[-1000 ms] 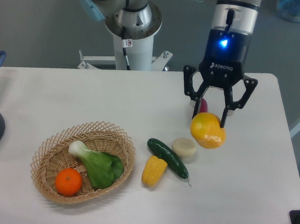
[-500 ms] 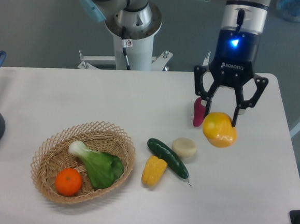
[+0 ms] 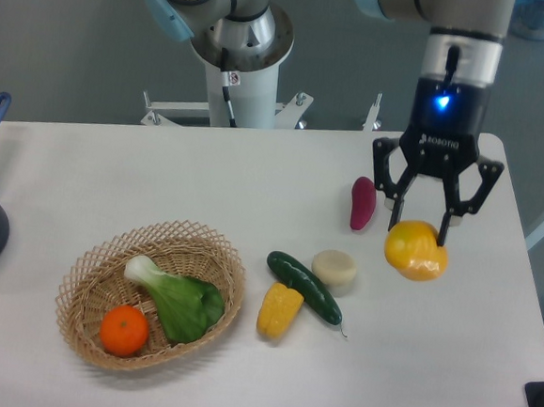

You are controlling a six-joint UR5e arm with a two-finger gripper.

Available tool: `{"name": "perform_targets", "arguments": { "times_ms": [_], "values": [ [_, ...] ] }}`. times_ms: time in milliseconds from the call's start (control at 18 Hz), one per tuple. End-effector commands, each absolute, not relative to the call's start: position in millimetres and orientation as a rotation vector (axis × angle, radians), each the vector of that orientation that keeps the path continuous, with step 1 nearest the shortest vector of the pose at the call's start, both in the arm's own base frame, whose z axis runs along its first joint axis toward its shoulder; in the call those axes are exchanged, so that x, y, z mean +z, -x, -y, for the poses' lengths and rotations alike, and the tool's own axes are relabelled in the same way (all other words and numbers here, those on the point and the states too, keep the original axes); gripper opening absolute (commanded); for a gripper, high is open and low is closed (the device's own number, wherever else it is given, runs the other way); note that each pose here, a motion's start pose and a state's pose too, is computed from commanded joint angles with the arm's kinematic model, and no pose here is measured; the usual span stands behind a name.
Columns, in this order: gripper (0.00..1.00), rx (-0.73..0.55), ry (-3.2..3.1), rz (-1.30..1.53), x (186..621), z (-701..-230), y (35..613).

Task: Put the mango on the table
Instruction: 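Carry the held yellow mango away from the sweet potato with the gripper, then lower the yellow mango toward the table surface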

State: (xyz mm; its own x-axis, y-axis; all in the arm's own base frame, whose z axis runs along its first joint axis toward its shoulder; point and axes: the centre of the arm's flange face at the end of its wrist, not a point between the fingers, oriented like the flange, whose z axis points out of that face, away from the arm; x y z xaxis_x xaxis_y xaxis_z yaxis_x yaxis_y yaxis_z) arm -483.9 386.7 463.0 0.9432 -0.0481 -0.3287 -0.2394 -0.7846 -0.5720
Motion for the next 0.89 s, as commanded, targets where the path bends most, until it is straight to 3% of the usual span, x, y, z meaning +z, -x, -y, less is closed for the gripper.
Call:
{"name": "perform_targets", "arguments": {
  "times_ms": [278, 722, 889],
  "values": [
    [0.4, 0.382, 2.548, -0.413, 403, -385, 491],
    [0.4, 0.396, 2.787, -0.563, 329, -450, 511],
    [0.4, 0.381, 2.833, -0.556, 310, -450, 517]
  ]
}}
